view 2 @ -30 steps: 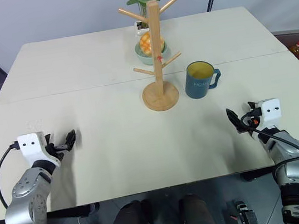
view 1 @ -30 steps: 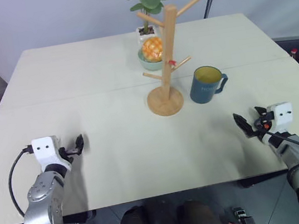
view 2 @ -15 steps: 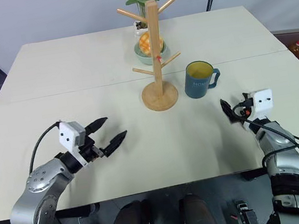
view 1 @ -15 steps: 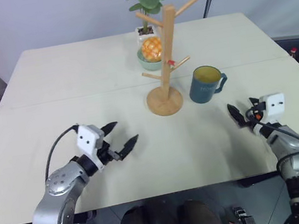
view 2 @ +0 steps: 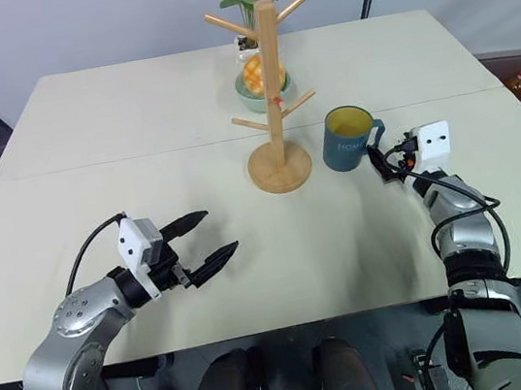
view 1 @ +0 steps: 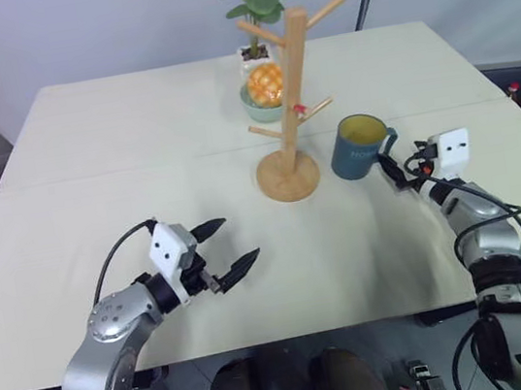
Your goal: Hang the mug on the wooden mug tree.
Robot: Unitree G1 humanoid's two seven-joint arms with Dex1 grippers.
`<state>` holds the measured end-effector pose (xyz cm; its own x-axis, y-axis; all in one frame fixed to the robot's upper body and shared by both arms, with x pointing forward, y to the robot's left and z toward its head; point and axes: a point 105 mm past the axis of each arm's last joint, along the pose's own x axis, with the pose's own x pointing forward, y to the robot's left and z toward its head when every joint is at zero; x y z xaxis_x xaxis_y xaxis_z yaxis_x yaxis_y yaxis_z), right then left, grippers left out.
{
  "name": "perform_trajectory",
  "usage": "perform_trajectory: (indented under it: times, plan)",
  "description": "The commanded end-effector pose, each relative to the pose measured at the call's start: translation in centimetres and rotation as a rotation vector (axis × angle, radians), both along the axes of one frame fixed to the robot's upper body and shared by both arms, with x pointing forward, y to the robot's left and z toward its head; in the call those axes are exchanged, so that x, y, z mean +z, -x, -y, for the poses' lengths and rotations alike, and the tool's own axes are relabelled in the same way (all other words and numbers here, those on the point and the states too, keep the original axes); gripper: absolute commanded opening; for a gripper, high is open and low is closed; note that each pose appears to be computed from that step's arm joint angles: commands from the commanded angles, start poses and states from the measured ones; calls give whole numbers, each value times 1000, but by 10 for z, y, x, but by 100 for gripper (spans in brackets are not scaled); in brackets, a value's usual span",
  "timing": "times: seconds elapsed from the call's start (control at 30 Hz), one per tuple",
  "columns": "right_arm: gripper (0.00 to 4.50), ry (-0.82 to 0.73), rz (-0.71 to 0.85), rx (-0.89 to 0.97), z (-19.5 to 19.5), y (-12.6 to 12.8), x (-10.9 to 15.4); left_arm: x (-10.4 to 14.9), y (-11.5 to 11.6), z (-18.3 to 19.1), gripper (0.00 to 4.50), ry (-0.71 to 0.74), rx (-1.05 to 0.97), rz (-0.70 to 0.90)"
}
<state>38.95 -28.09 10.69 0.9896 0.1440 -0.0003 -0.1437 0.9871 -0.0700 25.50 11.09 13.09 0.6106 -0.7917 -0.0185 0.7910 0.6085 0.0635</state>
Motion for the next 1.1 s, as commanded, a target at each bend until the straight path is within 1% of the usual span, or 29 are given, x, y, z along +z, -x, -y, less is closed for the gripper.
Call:
perform_trajectory:
  times: [0.03, 0.3, 0.33, 0.4, 0.47, 0.6, 0.63, 0.8, 0.87, 0.93, 1.0, 1.1]
  plan:
    - [446, 24, 51, 5, 3, -5, 16, 6, 3, 1, 450, 11, -18, 46]
    - [446, 19, 42, 27, 2, -13, 13, 3, 3, 1, 450, 14, -30, 57]
    - [424, 17, 42, 35, 1, -14, 13, 3, 2, 2, 450, 15, -30, 58]
    - [367, 15, 45, 53, -3, -16, 13, 3, 2, 3, 450, 16, -33, 59]
    - [266, 6, 48, 78, -8, -17, 13, 4, 2, 3, 450, 16, -34, 59]
    - [48, -4, 46, 130, -18, -17, 11, 5, 0, 4, 450, 14, -29, 62]
    - [5, -3, 47, 136, -18, -16, 11, 5, 0, 4, 450, 14, -27, 63]
    - [5, 7, 71, 151, -21, -13, 15, 5, -1, 3, 450, 15, -21, 63]
    - [5, 77, 90, 155, -20, -10, 22, 5, 0, 2, 450, 15, -15, 61]
    - [5, 216, 113, 199, -26, -2, 30, 5, 1, 1, 450, 12, -8, 62]
    - [5, 433, 190, 307, -46, 16, 53, 6, 0, -3, 450, 6, 12, 68]
    - [5, 659, 281, 441, -78, 43, 82, 7, -2, -8, 450, -2, 24, 73]
